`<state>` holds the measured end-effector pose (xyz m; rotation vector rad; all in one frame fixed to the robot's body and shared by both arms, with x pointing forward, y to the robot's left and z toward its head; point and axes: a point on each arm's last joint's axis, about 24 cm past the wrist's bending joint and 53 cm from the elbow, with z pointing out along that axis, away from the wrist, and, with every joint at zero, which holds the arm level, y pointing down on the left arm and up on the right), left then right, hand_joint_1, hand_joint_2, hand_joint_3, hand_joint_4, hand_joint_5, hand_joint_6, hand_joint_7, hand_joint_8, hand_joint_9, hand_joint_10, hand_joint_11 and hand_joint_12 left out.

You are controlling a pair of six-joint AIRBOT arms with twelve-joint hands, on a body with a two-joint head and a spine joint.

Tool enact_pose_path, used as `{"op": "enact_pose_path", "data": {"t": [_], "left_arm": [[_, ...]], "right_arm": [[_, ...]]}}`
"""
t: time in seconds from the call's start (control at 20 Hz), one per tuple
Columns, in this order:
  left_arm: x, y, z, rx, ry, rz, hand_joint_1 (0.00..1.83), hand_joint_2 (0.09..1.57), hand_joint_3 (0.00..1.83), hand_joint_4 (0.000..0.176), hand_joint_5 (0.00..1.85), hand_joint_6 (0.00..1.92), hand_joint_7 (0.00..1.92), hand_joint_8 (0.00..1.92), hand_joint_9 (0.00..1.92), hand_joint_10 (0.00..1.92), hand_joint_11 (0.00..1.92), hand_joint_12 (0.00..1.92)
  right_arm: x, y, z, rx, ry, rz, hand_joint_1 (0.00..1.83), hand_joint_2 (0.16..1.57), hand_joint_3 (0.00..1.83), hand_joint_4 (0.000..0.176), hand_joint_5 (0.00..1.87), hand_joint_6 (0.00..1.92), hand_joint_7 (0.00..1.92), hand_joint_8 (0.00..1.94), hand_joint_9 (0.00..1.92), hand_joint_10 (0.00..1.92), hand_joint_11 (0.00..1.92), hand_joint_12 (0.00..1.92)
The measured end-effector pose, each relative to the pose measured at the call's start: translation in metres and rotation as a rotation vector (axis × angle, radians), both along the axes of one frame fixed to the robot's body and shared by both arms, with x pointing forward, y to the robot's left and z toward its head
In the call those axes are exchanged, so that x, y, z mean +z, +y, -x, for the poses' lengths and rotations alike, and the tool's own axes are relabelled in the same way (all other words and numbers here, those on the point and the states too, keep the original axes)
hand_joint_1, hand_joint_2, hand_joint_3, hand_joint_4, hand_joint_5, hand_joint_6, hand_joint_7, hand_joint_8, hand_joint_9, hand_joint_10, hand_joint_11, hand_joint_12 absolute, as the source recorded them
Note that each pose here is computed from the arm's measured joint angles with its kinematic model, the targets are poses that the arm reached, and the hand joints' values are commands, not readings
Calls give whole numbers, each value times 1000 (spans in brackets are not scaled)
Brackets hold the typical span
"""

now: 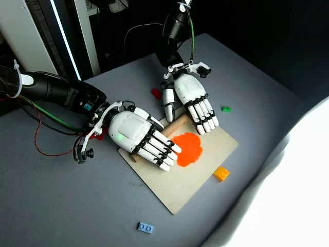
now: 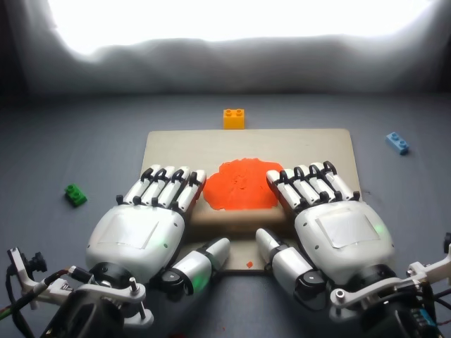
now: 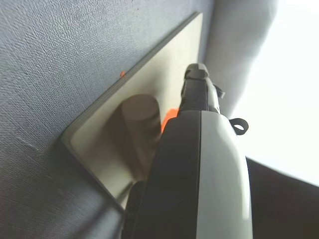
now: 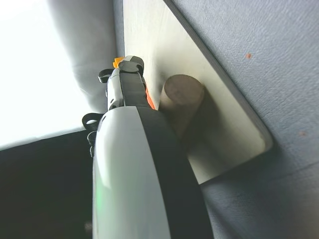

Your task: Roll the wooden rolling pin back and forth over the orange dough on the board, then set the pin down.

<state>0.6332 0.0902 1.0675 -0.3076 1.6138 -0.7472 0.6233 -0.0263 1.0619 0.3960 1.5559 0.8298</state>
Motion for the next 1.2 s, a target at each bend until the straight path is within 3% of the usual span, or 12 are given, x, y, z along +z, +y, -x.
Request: {"op": "enact_pose_path", "data": {"t": [0.35, 0.75, 1.2], "left_arm": [[2, 2, -10, 15, -14, 10, 0, 1380, 29, 0, 0, 0, 0, 0, 0, 0, 0, 0], [3, 2, -22, 19, -25, 13, 0, 1379, 23, 0, 0, 0, 0, 0, 0, 0, 0, 0], [5, 5, -34, 23, -36, 14, 0, 1382, 21, 0, 0, 0, 0, 0, 0, 0, 0, 0]], "right_arm": [[-1, -2, -3, -4, 0, 5, 0, 1448, 1, 0, 203, 5, 187, 0, 147, 2, 0, 257], [-1, -4, -9, -15, 3, 4, 0, 1465, 2, 0, 160, 2, 147, 3, 104, 2, 0, 8], [-2, -5, -15, -16, 5, -7, 0, 1456, 0, 0, 77, 0, 84, 0, 78, 0, 2, 2]]}}
